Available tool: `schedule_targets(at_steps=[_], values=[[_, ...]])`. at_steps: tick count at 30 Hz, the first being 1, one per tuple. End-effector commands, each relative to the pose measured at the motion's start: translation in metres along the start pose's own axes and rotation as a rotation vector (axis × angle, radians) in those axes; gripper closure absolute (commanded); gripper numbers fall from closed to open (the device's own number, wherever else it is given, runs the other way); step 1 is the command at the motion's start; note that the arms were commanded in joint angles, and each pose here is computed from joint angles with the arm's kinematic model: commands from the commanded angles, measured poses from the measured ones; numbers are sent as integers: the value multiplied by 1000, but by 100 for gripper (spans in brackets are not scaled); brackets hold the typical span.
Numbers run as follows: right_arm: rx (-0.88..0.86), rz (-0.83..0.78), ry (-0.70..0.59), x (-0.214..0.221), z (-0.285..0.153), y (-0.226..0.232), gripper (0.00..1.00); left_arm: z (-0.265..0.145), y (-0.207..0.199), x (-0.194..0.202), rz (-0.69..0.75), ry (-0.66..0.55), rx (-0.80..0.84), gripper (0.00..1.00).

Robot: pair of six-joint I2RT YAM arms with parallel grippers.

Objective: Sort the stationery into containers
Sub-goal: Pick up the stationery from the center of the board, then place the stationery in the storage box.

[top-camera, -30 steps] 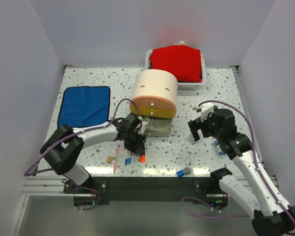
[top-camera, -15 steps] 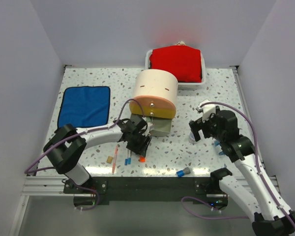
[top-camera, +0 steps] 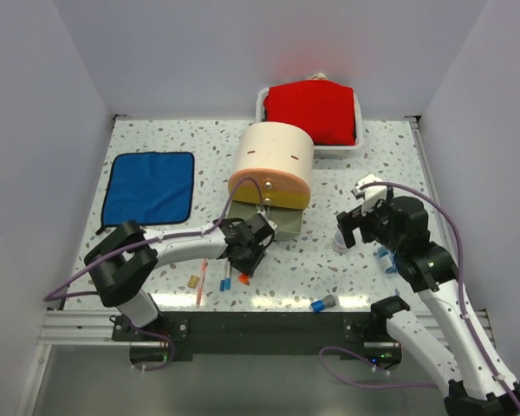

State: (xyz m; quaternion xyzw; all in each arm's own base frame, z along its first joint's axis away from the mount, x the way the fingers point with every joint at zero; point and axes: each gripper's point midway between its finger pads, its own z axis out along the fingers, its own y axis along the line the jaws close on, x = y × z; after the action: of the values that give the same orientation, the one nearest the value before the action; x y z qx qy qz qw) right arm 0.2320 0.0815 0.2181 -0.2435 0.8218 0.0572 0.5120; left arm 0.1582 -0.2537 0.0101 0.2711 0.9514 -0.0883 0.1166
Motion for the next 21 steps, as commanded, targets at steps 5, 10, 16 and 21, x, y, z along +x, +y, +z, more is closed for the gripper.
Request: schedule_targets(at_steps=[5,10,16,21], values=[[-11,-55,-48,-18,-7,-2,1,-5,-5,33,191,42,15,100],[13,-77,-55,-30,-5,-10,1,-52,-48,-17,441,-120,220,100],[49,-111,-47,-33,0,-18,1,-119,-81,-41,946,-222,422,100],[54,-165,-59,-35,6,-21,1,-163,-64,-27,1366,-207,505,100]])
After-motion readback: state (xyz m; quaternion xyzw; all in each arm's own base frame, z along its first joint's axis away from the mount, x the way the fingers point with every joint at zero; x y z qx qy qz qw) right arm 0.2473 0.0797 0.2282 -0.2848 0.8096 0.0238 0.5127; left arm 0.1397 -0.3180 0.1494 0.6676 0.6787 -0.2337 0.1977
